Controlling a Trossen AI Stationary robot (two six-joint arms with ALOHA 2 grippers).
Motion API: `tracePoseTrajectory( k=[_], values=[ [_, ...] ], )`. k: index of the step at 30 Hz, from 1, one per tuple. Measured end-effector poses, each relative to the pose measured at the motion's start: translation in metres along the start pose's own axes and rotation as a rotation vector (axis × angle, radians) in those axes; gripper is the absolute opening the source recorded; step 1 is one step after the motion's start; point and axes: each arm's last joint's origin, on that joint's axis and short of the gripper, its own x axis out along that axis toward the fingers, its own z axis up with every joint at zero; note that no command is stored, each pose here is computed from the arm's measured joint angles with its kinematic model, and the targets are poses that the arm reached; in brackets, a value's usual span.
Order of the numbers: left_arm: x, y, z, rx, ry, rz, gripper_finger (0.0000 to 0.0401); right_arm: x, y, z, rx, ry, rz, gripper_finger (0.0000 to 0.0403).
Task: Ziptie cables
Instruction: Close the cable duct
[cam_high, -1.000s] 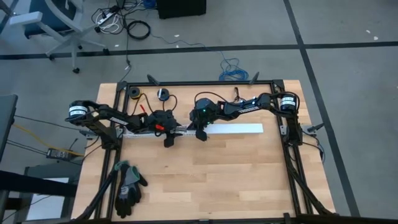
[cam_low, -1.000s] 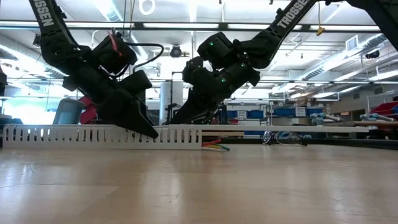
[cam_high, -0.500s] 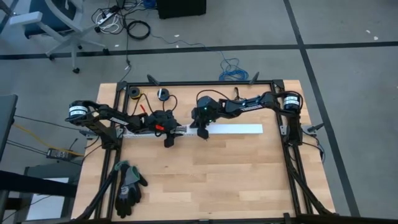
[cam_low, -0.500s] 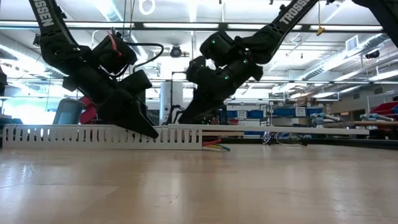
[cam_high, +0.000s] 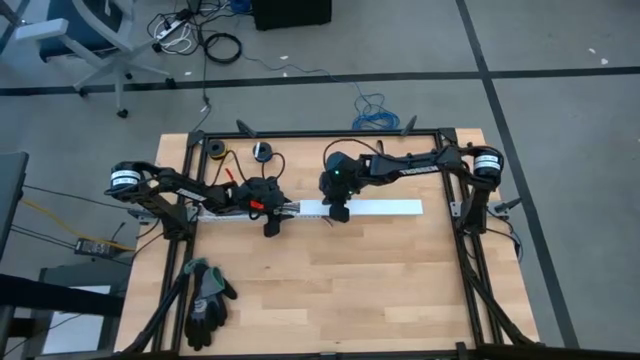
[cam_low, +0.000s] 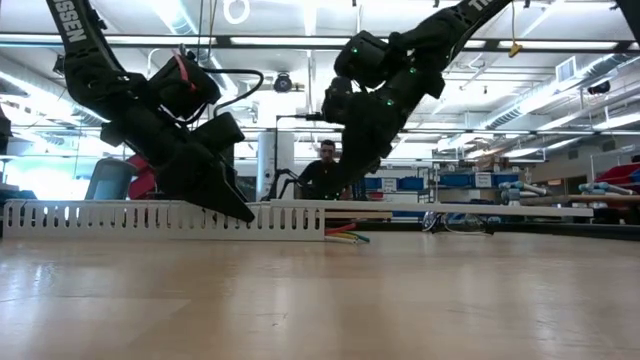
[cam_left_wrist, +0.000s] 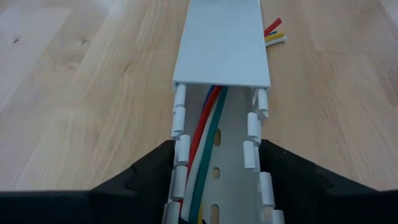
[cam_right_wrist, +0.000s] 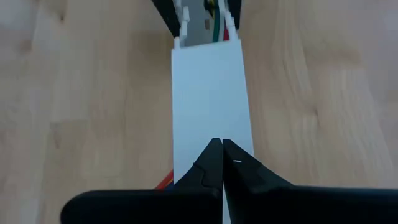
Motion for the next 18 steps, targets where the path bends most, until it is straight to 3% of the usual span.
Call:
tracePoseTrajectory(
  k=[6, 11, 18],
  values=[
    [0.000, 0.000, 0.000, 0.000, -0.002, 0.003, 0.0230, 0.017, -0.002, -0.008, 0.013, -0.021, 0.004, 0.0000],
    [0.000, 0.000, 0.000, 0.000, -0.006, 0.004, 0.0230, 0.039, -0.005, -0.003, -0.014, -0.125, 0.042, 0.0000],
    [0.000, 0.000, 0.000, -0.001, -0.007, 0.006, 0.0230, 0.040, -0.005, 0.004, -0.034, -0.170, 0.048, 0.0000]
  ],
)
